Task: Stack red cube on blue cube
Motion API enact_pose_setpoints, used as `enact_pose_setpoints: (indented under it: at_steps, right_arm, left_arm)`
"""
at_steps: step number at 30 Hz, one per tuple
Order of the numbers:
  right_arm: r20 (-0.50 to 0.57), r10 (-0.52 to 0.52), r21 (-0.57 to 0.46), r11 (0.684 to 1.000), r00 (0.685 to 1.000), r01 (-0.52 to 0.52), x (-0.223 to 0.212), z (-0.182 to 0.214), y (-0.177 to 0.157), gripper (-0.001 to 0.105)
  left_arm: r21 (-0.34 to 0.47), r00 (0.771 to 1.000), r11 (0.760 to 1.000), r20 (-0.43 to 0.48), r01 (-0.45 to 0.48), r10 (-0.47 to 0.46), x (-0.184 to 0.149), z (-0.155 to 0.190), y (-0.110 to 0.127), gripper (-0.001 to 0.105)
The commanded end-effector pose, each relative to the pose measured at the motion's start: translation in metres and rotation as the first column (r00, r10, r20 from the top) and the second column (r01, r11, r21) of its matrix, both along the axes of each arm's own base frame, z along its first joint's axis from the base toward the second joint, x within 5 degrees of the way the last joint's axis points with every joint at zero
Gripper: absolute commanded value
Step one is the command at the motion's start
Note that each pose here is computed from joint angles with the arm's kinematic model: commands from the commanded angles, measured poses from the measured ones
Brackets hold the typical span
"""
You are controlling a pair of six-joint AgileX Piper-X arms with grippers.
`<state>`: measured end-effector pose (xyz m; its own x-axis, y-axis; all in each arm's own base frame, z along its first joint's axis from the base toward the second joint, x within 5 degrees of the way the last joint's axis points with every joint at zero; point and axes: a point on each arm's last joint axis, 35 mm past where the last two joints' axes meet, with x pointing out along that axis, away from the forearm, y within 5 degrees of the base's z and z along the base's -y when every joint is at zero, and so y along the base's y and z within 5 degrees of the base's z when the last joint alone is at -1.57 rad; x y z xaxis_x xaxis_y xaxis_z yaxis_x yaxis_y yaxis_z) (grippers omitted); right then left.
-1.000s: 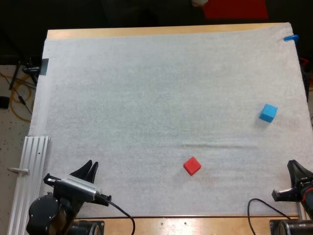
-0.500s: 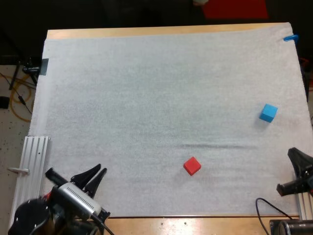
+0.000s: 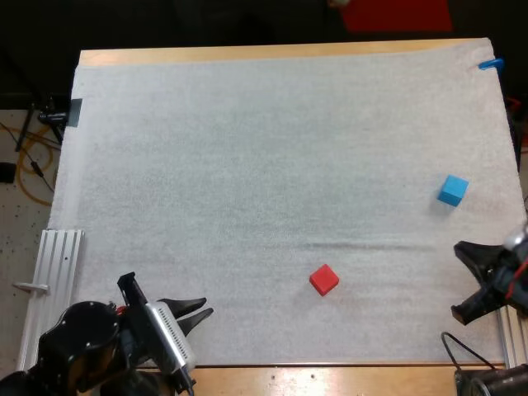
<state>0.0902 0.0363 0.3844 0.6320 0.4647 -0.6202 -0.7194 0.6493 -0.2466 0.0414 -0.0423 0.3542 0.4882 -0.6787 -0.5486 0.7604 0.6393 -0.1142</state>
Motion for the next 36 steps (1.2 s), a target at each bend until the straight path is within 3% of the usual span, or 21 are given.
enact_pose_setpoints:
  at_steps: [1, 6, 14, 24, 27, 32, 36]
  right_arm:
    - [-0.007, 0.046, -0.021, 0.999, 0.999, -0.046, 0.001, 0.002, 0.003, 0.0]
    - [-0.087, 0.148, -0.052, 0.987, 0.985, -0.153, 0.017, -0.008, 0.022, 0.0]
    - [-0.216, 0.288, -0.164, 0.931, 0.933, -0.326, 0.043, -0.034, 0.072, 0.0]
    - [-0.338, 0.285, -0.262, 0.887, 0.897, -0.381, 0.062, -0.076, 0.133, 0.0]
    - [-0.379, 0.267, -0.267, 0.885, 0.886, -0.381, 0.068, -0.09, 0.146, 0.016]
    - [-0.422, 0.204, -0.248, 0.911, 0.883, -0.329, 0.08, -0.112, 0.167, 0.069]
    - [-0.452, 0.15, -0.234, 0.931, 0.879, -0.279, 0.089, -0.127, 0.178, 0.074]
  left_arm:
    - [0.01, 1.0, 1.0, 0.007, -0.004, 0.004, 0.002, 0.001, -0.001, 0.011]
    - [0.026, 1.0, 1.0, -0.014, -0.004, 0.004, 0.007, 0.0, -0.005, 0.011]
    - [0.03, 1.0, 1.0, -0.02, -0.004, 0.004, 0.008, -0.001, -0.006, 0.011]
    - [0.03, 1.0, 1.0, -0.02, -0.004, 0.004, 0.008, -0.001, -0.006, 0.011]
    - [0.03, 1.0, 1.0, -0.02, -0.004, 0.004, 0.008, -0.001, -0.006, 0.011]
    - [0.03, 1.0, 1.0, -0.02, -0.004, 0.004, 0.008, -0.001, -0.006, 0.011]
    - [0.03, 1.0, 1.0, -0.02, -0.004, 0.004, 0.008, -0.001, -0.006, 0.011]
